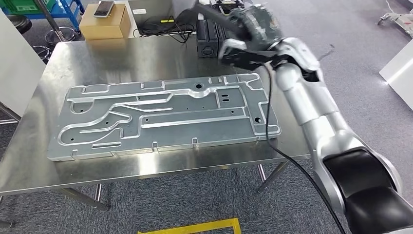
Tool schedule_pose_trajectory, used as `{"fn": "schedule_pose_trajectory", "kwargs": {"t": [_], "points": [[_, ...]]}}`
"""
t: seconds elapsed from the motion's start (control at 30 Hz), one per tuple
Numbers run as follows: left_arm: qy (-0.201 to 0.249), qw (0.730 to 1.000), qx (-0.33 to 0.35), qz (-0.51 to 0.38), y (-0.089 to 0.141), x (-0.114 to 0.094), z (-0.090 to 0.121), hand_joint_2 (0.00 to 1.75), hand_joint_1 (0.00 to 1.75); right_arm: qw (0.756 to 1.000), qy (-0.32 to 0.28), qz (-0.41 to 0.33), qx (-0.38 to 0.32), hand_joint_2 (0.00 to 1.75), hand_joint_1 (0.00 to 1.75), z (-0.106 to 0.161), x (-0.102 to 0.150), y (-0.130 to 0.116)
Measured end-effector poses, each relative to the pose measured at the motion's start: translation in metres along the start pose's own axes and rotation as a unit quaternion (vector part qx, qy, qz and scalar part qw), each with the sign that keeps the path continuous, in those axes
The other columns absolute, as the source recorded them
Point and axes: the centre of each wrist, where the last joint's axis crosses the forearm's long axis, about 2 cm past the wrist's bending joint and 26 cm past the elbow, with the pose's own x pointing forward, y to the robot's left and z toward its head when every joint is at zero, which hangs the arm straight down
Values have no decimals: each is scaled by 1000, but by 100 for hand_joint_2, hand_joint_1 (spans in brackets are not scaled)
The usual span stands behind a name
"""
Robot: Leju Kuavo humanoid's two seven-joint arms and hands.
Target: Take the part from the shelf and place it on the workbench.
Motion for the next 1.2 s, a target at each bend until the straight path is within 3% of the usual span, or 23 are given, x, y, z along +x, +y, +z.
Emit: {"fn": "schedule_pose_trajectory", "kwargs": {"t": [0.17,0.37,0.5,0.67,0.8,1.0,1.2], "points": [[-15,1000,-15,2,-10,4,-2,175,0,970,35,89,225,175,171,-16,57,80],[-17,999,-35,-2,-23,0,1,175,0,913,69,162,369,175,171,-6,90,127],[-20,999,-39,-3,-26,2,0,175,0,897,79,177,397,0,0,3,95,142],[-15,999,-37,0,-26,1,0,175,0,887,91,179,415,0,0,17,93,158],[-9,999,-39,-1,-28,2,1,0,0,892,97,180,403,0,0,19,90,159],[-12,999,-49,-18,-30,5,-1,0,0,917,98,148,356,0,0,19,82,156],[-14,998,-58,-28,-34,7,-2,0,0,953,45,-21,299,0,0,14,78,147]]}}
